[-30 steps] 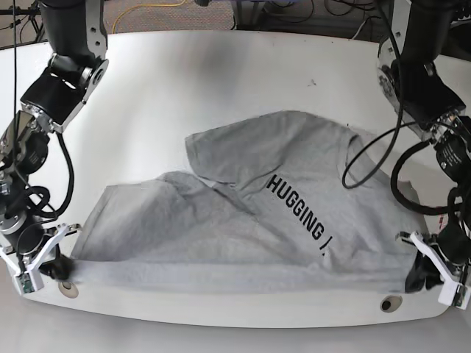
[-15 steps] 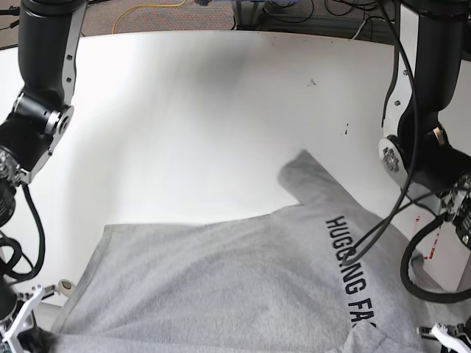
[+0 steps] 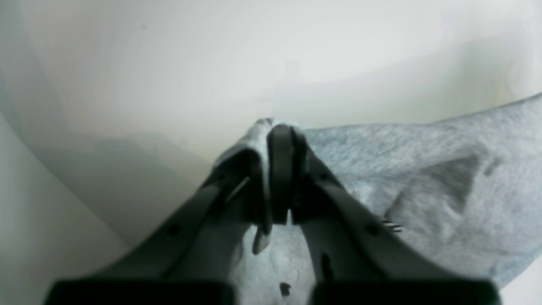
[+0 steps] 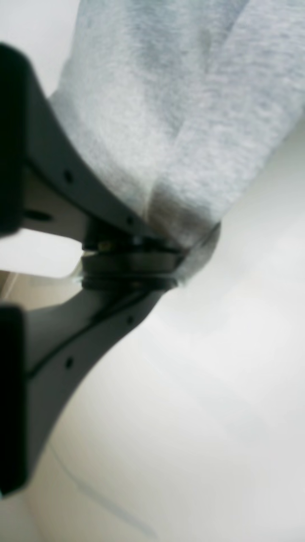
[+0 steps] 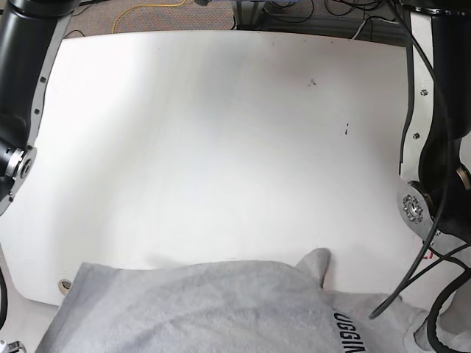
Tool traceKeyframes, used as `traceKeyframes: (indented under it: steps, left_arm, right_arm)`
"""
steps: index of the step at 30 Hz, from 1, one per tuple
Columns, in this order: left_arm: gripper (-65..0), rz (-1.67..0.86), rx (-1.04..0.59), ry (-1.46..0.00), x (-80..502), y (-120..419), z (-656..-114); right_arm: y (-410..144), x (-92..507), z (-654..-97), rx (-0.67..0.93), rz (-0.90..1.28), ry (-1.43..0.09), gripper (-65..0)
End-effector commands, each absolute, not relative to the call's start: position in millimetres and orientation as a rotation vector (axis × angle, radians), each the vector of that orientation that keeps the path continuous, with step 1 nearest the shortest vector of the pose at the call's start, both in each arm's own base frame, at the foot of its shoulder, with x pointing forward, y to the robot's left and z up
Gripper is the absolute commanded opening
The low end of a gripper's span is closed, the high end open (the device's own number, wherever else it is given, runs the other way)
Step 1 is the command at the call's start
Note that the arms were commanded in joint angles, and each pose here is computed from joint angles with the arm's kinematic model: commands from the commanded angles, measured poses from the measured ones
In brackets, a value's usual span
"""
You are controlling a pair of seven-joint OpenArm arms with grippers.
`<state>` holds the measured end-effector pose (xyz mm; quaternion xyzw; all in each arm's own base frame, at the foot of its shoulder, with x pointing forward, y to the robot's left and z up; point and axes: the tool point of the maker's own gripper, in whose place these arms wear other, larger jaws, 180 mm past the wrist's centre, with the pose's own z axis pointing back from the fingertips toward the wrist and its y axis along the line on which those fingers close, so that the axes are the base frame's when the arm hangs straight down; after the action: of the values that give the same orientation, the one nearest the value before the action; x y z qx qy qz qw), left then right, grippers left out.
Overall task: Fold the T-shirt properly
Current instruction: 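Lift the shirt with both grippers and pull it back toward the robot, then lay the held shirt edge down flat with both grippers, spreading it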
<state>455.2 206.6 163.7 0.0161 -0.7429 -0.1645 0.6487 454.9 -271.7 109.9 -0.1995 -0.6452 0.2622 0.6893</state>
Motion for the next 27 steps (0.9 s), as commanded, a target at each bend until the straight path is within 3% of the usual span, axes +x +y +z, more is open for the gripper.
traceKeyframes:
  steps: [1,13,27]
  left_arm:
    - [-65.0,-0.391,0.032,-1.748,448,202,182]
    - [-65.0,-0.412,0.062,-1.622,458,197,110]
    - [-65.0,-0.495,0.025,-1.288,425,197,-68]
  right_arm:
    - [-273,449,126,-0.486,0.584,-1.466,-65.0]
    - [-293,432,47,-0.484,0.532,-1.339,-65.0]
    - [-291,368,-147,-0.332,0.484,-1.021,-65.0]
